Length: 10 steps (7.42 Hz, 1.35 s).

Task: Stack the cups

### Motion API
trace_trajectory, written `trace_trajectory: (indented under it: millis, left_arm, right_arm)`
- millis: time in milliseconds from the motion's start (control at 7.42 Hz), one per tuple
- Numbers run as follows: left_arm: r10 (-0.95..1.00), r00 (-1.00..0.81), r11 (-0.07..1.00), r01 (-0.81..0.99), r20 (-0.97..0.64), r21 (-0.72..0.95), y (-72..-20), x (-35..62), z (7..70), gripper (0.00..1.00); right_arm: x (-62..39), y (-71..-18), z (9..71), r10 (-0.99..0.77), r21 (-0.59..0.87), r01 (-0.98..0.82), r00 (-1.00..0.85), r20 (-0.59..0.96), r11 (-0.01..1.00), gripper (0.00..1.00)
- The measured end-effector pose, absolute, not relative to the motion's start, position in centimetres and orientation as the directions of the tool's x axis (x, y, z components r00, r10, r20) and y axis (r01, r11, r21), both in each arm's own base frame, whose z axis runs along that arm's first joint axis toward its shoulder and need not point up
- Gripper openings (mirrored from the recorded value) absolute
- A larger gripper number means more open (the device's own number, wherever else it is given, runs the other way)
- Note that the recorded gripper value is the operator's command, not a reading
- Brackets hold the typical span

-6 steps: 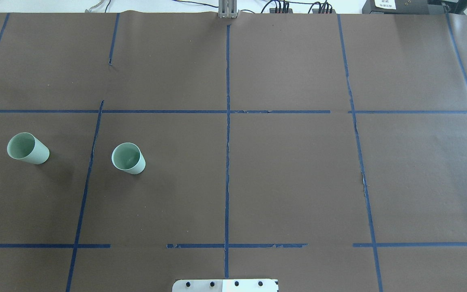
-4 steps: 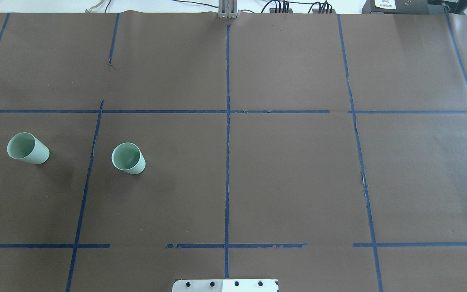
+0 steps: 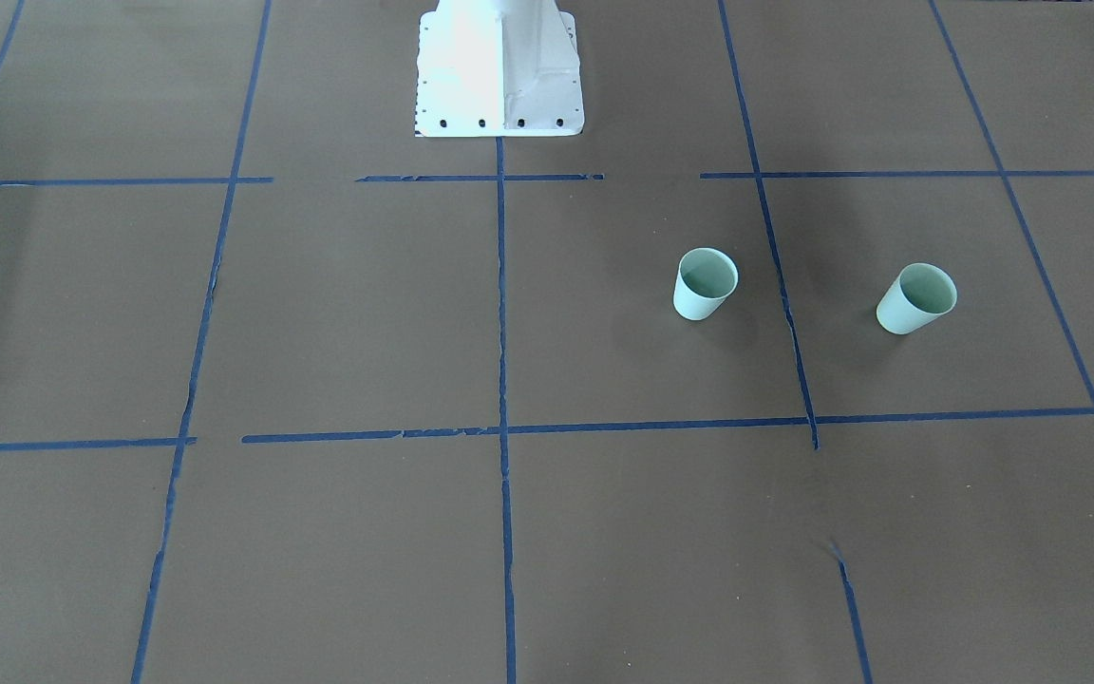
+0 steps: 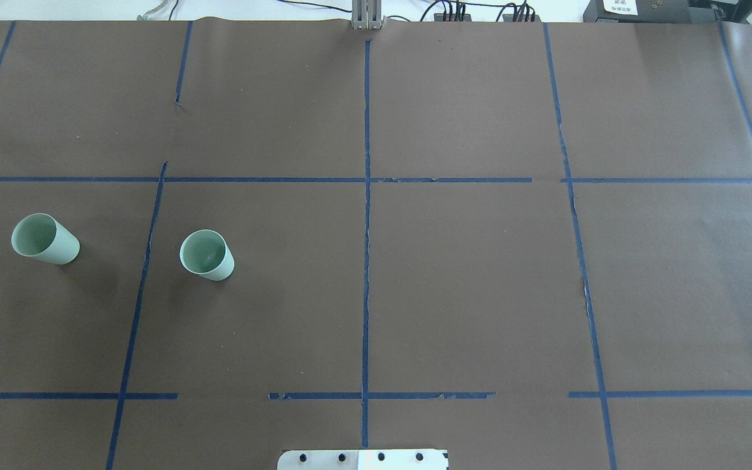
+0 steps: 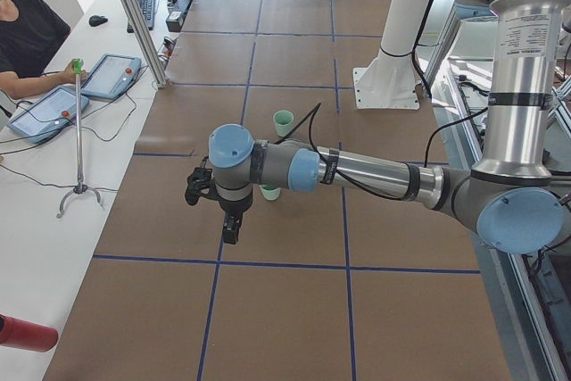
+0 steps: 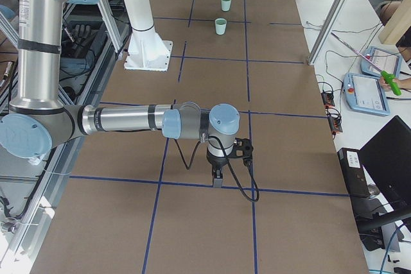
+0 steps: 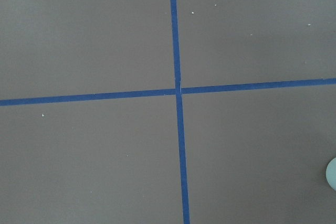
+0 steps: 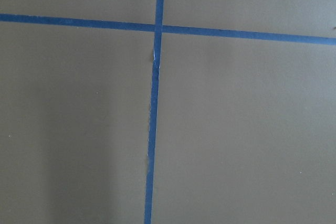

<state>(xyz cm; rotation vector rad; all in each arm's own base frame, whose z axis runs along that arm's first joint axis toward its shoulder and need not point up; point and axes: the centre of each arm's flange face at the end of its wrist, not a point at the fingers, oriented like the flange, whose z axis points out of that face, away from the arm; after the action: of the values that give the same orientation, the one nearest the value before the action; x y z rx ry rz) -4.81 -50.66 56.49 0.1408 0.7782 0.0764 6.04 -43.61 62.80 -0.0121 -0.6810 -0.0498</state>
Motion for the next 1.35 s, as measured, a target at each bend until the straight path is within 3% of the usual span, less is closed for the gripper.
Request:
trace_trajectory:
  millis: [404, 1348]
  left_arm:
    - [0.094, 0.695, 0.991, 0.004, -0.713, 0.135, -51.3, 0.5, 53.1, 1.0]
    - [-0.055, 0.617, 0.995, 0.097, -0.785, 0.007, -45.9, 14.8, 56.1, 1.0]
  right_arm:
    - [6.0, -43.6, 62.8, -0.042, 0.005, 0.05, 0.776, 0.63, 0.999, 1.0]
    - [6.0, -43.6, 62.8, -0.042, 0.005, 0.05, 0.776, 0.63, 0.999, 1.0]
